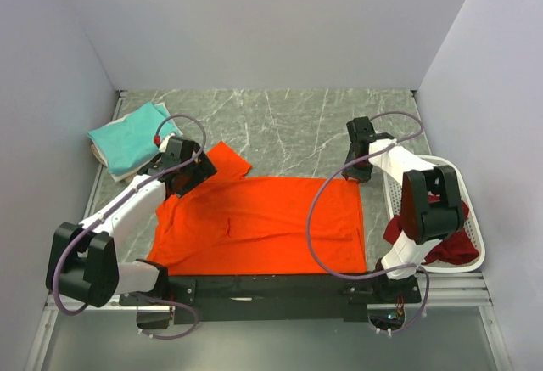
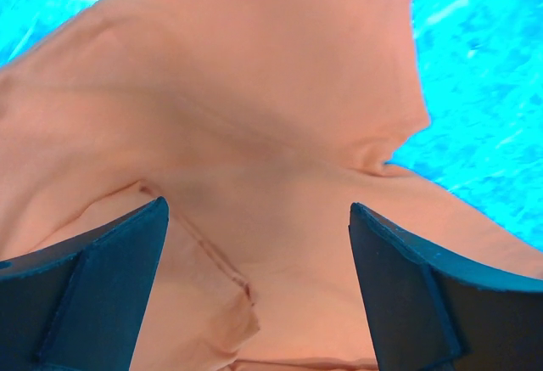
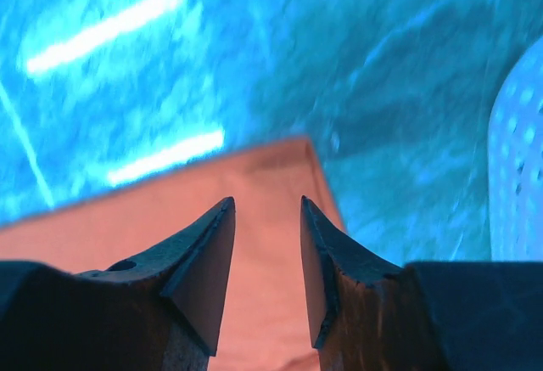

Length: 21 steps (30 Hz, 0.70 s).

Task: Fold and stack the t-shirts
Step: Fold the tshirt

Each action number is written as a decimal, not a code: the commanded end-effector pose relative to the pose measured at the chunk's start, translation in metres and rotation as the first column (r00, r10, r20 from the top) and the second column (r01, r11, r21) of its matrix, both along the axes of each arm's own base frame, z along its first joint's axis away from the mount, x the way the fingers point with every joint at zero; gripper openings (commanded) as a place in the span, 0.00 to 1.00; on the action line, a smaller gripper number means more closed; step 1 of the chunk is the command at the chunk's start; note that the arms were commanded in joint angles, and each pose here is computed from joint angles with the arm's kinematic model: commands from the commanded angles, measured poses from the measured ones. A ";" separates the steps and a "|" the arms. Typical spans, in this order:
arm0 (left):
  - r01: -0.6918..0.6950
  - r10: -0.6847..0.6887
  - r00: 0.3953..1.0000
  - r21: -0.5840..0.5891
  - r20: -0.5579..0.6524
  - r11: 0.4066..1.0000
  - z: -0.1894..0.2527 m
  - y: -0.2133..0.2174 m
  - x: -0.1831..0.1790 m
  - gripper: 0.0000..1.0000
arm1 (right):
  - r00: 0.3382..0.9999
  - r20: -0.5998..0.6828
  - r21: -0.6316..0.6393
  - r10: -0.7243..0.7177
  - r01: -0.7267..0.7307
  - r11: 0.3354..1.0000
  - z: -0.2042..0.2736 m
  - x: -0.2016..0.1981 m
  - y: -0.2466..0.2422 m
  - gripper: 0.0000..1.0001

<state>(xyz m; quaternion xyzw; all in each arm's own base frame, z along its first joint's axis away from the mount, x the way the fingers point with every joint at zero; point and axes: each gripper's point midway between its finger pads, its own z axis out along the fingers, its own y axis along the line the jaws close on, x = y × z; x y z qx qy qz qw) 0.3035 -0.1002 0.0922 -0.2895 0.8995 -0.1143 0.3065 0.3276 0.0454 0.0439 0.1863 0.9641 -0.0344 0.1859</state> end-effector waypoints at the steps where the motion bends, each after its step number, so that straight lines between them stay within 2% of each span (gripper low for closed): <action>1: 0.030 -0.030 0.997 -0.004 0.066 1.000 0.018 -0.006 0.018 0.93 | 0.995 0.094 -0.042 -0.017 0.021 0.999 0.009 0.033 -0.014 0.43; 13: 0.029 -0.031 0.997 0.026 0.065 0.999 0.023 -0.001 0.020 0.93 | 0.997 0.065 -0.026 -0.041 0.042 0.999 -0.020 0.049 -0.027 0.41; 21: 0.058 -0.065 0.995 0.103 0.072 0.993 0.027 -0.001 0.047 0.94 | 0.998 0.024 0.003 -0.054 0.054 0.999 -0.030 0.034 -0.023 0.32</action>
